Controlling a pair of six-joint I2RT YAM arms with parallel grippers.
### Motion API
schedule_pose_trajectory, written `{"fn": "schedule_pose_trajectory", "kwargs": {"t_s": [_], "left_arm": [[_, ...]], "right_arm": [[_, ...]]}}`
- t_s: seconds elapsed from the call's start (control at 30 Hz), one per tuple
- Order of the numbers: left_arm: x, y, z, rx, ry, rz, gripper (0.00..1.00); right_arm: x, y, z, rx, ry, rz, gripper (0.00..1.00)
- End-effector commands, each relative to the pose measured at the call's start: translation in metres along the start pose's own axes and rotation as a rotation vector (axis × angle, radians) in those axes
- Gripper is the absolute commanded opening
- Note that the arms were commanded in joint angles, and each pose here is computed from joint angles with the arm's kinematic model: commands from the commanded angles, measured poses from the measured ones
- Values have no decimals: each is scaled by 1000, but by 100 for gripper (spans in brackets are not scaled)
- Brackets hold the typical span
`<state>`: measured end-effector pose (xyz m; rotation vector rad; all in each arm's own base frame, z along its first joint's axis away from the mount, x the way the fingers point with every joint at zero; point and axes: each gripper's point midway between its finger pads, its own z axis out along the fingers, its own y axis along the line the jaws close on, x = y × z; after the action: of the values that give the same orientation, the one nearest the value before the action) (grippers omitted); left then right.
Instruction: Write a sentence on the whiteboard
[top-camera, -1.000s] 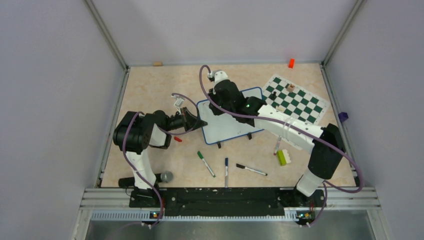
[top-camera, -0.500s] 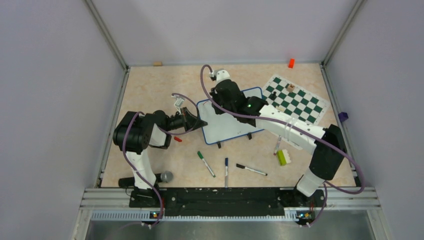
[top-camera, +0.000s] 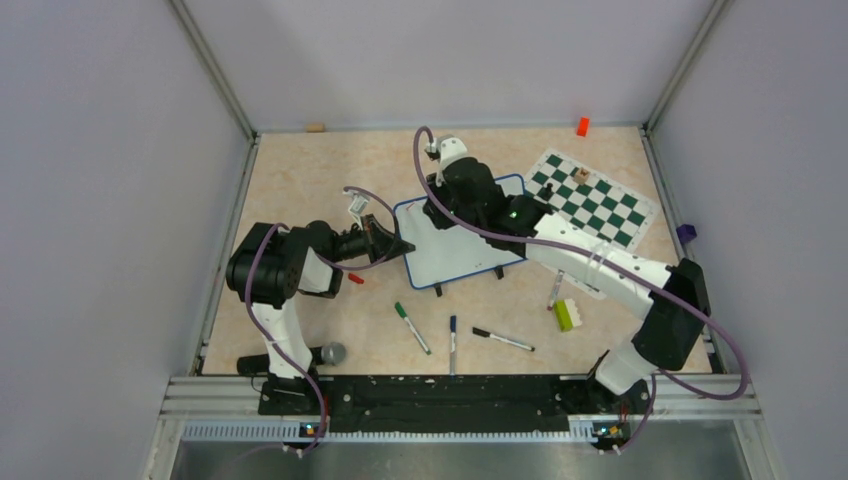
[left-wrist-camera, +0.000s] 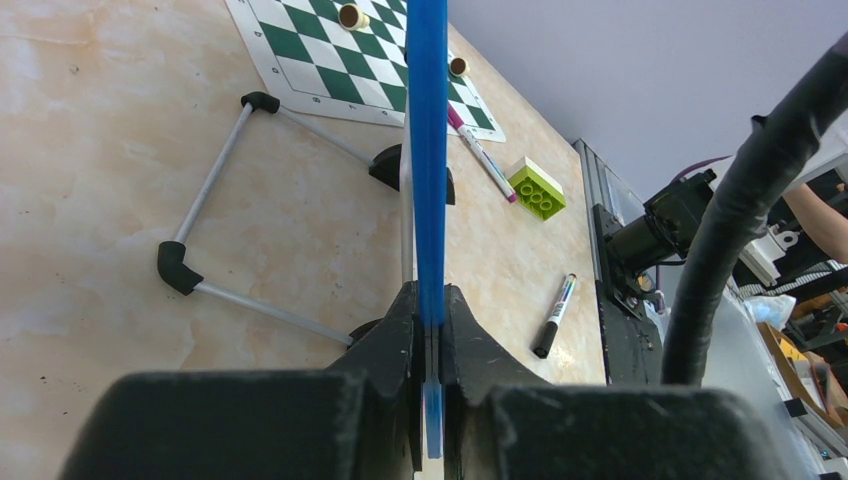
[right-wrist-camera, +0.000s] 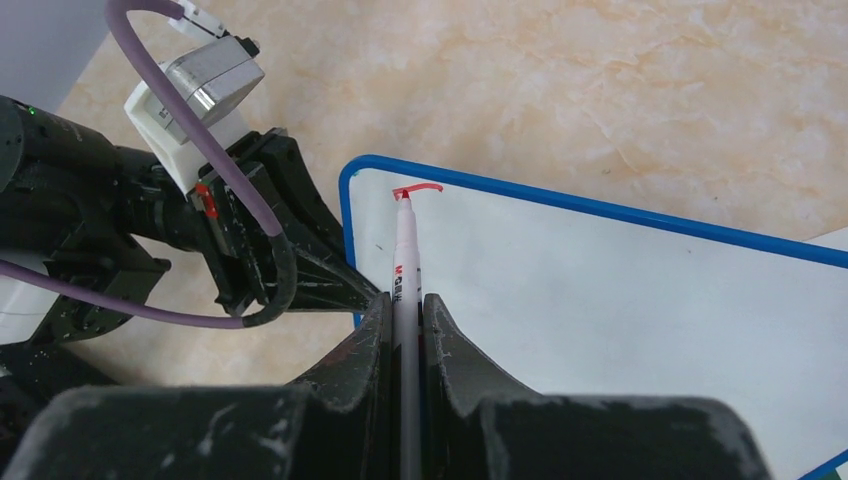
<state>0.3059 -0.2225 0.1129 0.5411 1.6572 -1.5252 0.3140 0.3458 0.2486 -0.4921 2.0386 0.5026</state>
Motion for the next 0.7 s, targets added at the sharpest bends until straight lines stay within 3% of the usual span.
{"fn": "schedule_pose_trajectory", "kwargs": {"t_s": [0.0, 0.67], "left_arm": [[0, -15, 1, 82, 23, 138, 0], [-1, -15, 0, 82, 22, 141, 0]], "right_arm": [[-19, 11, -6, -47, -53, -1, 0], [-8, 4, 13, 12, -18, -6, 0]]}}
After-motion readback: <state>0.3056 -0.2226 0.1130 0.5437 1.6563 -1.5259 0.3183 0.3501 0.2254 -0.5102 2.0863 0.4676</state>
